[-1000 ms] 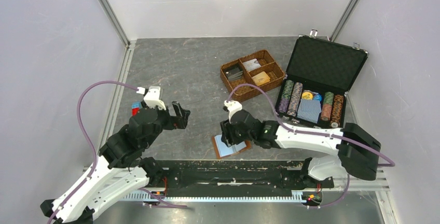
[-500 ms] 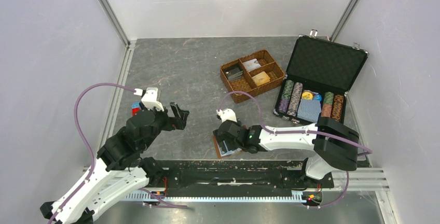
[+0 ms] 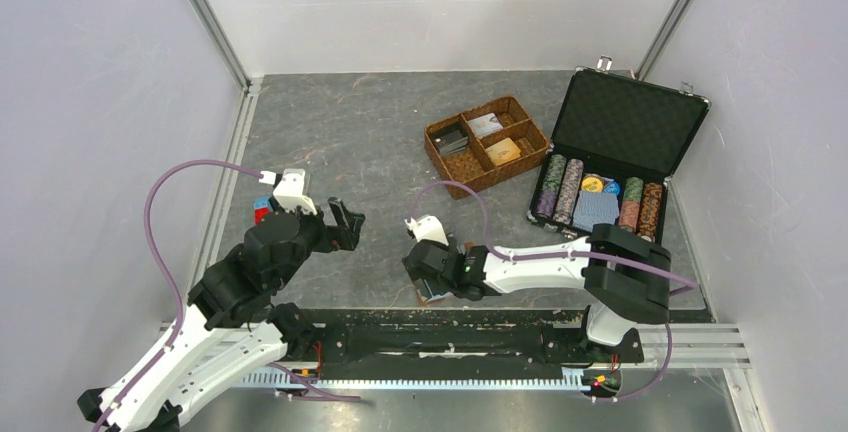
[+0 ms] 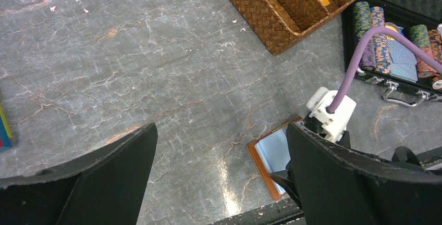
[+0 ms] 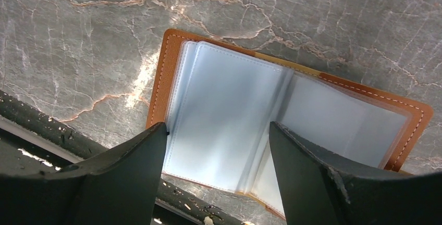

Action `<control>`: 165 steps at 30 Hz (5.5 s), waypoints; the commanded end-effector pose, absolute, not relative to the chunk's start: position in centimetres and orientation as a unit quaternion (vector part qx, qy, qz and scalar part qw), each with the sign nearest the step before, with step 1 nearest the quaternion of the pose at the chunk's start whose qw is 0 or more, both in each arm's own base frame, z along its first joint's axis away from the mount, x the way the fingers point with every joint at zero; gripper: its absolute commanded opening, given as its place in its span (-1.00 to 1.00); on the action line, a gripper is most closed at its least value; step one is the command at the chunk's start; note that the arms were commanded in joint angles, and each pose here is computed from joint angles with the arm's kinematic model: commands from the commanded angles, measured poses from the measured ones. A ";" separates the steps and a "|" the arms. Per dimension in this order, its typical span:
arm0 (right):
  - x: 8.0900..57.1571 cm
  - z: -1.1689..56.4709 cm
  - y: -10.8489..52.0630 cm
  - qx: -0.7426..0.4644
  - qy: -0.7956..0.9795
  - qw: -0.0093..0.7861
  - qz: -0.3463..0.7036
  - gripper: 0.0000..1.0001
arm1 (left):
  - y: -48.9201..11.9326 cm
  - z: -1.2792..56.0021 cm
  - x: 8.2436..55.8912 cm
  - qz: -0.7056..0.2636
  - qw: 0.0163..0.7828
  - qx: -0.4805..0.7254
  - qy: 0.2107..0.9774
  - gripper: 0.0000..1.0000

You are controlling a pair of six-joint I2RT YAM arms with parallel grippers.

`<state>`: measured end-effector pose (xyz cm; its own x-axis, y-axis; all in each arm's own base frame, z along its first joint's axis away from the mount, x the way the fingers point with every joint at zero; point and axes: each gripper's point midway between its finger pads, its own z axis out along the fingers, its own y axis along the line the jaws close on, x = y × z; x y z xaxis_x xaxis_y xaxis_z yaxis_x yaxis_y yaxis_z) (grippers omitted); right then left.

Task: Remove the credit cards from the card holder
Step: Remove the credit card from the card holder.

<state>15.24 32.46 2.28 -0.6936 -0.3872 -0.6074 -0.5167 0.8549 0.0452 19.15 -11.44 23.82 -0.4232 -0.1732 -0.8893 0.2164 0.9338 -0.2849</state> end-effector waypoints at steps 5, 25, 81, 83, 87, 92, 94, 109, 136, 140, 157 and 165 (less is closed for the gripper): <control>15.5 2.6 33.1 -0.247 0.912 0.314 0.089 0.27 | -11.5 24.3 19.6 -0.180 0.548 0.014 0.817 1.00; 15.2 4.4 34.5 -0.209 0.901 0.310 0.218 -0.14 | -14.2 21.5 18.5 -0.248 0.486 -0.011 0.838 1.00; 16.0 9.6 30.3 -0.030 0.784 0.302 0.542 -0.79 | -24.6 10.9 15.1 -0.469 0.270 -0.028 0.840 -0.96; 16.0 9.3 30.1 -0.028 0.786 0.300 0.539 -0.72 | -24.6 10.7 15.2 -0.466 0.269 -0.029 0.843 -0.95; 16.5 8.3 29.6 -0.029 0.806 0.303 0.508 -0.46 | -24.4 10.1 15.4 -0.455 0.270 -0.033 0.848 -0.95; 18.5 5.4 26.6 -0.036 0.872 0.327 0.363 -0.19 | -24.4 9.6 15.6 -0.446 0.269 -0.032 0.853 -0.95; 19.4 4.6 24.4 -0.026 0.891 0.343 0.297 -0.18 | -24.3 9.2 15.7 -0.440 0.268 -0.030 0.856 -0.95; 18.9 12.0 29.5 -0.106 0.837 0.347 0.410 -0.30 | -24.6 8.1 15.9 -0.427 0.255 -0.025 0.867 -0.95; 13.9 7.1 34.5 -0.186 0.857 0.253 0.409 0.38 | -24.7 8.4 15.8 -0.432 0.252 -0.025 0.866 -0.62; 13.8 6.7 34.5 -0.187 0.860 0.251 0.403 0.28 | -24.6 8.4 15.8 -0.433 0.252 -0.026 0.865 -0.63; 14.0 6.4 34.1 -0.182 0.864 0.259 0.391 -0.20 | -24.5 8.2 15.8 -0.432 0.252 -0.029 0.866 -0.91; 14.3 6.9 33.9 -0.173 0.865 0.268 0.387 -0.07 | -24.5 8.2 15.7 -0.432 0.253 -0.029 0.865 -0.95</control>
<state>13.41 33.53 5.33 -0.8194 -0.1251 -0.5594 -0.4987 0.6369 0.5880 15.25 -24.02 6.98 -0.8870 -0.2601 -0.3816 0.1288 0.6543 -0.7452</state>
